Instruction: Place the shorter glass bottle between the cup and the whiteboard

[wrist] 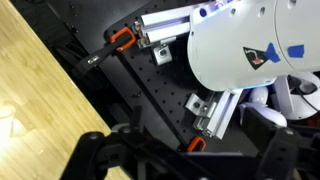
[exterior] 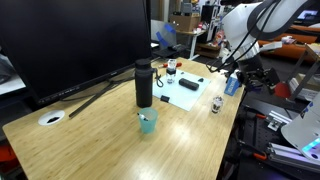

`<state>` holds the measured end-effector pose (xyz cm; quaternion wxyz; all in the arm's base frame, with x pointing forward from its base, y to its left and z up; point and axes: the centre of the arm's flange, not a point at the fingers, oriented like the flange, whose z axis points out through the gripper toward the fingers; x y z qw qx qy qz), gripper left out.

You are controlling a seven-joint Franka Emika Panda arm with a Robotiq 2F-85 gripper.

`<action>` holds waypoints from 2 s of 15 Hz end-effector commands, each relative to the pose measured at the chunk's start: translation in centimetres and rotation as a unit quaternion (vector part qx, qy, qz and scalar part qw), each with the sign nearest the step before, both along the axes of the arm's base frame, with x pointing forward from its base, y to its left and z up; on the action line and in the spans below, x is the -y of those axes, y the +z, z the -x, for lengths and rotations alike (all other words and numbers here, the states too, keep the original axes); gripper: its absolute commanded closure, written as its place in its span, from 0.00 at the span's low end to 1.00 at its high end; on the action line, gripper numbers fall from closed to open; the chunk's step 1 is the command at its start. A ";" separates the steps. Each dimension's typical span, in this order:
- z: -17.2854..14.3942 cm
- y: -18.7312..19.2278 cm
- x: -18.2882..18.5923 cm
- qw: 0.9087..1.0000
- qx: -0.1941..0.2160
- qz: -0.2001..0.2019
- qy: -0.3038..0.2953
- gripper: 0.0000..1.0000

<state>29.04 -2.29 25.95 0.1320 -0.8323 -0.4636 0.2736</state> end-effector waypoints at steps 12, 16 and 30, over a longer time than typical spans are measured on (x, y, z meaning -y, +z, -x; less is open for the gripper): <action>-1.0 -2.6 -1.2 0.998 -0.001 -0.054 0.024 0.00; -3.0 -2.8 -2.6 0.995 0.091 -0.045 -0.020 0.00; -6.4 -5.5 -2.6 0.958 0.258 0.064 -0.105 0.00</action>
